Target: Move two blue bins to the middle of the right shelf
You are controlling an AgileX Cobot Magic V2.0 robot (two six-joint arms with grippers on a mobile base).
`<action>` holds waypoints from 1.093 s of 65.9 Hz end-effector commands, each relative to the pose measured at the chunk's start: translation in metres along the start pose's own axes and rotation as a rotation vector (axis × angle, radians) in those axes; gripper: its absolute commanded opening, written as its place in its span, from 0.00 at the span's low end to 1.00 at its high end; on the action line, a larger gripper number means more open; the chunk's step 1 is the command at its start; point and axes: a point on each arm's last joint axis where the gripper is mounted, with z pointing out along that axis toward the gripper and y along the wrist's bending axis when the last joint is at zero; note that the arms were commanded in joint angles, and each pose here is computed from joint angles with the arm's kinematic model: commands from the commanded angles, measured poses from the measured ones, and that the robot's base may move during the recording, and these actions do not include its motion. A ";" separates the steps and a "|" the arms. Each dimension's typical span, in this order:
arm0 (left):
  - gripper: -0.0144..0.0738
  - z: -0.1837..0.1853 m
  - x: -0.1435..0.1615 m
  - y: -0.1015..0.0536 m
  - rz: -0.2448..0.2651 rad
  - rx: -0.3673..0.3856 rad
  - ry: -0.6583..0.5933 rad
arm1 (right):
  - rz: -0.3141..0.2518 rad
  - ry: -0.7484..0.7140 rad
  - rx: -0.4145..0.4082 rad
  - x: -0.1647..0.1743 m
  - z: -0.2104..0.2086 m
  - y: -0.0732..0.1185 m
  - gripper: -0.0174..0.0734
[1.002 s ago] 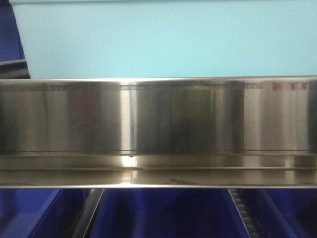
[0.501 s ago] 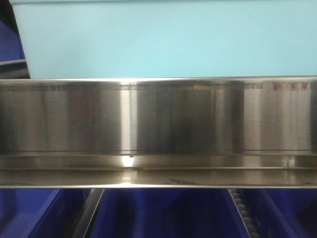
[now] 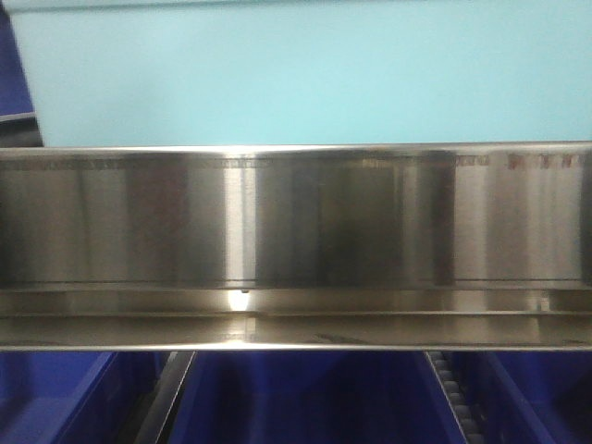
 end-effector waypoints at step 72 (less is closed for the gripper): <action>0.04 -0.145 -0.018 -0.011 0.017 0.125 -0.452 | -0.024 -0.468 -0.057 -0.011 -0.135 0.003 0.02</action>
